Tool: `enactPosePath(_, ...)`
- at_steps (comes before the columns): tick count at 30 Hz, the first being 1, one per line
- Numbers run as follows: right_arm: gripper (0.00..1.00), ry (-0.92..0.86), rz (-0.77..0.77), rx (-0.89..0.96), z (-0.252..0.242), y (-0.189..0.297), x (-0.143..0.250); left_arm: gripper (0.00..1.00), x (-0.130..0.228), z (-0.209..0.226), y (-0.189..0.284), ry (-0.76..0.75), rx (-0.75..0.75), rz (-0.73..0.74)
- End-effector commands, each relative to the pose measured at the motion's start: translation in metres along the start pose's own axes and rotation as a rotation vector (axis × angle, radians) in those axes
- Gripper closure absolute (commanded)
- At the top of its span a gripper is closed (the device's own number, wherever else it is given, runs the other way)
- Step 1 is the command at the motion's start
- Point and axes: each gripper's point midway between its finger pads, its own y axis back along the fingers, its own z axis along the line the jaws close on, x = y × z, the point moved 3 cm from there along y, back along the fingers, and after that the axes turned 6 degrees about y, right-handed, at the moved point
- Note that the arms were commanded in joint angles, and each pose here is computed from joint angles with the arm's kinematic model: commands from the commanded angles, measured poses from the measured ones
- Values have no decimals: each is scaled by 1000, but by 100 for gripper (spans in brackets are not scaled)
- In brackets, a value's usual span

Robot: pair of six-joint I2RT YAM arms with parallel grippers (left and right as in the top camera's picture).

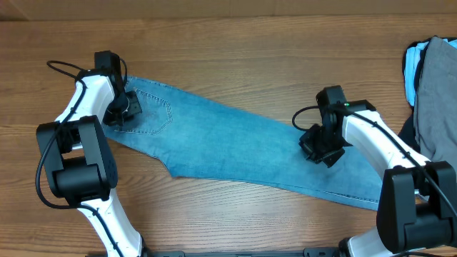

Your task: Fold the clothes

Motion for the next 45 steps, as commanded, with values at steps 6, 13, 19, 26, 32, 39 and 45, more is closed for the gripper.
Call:
enactPosePath(6, 91, -13, -8, 5, -4, -8, -1, 96, 0, 63, -26, 236, -96, 80)
enactPosePath(13, 87, 0, -41, -25, 2, -8, -8, 96, 3, 110, -28, 390, -122, 127)
enactPosePath(19, 87, -6, -109, 41, -9, -10, -16, 96, 9, 140, -28, 548, -145, 161)
enactPosePath(26, 89, -11, -97, 63, -13, -23, -17, 96, 13, 153, -28, 614, -155, 178)
enactPosePath(32, 90, -17, -61, 105, -17, -43, -19, 96, 14, 148, -27, 609, -140, 190)
enactPosePath(39, 96, -82, -124, 29, -15, -44, -51, 96, 12, 133, -28, 624, -41, 209)
enactPosePath(45, 96, -160, -194, -60, -19, -36, -85, 96, 3, 116, -30, 599, 9, 181)
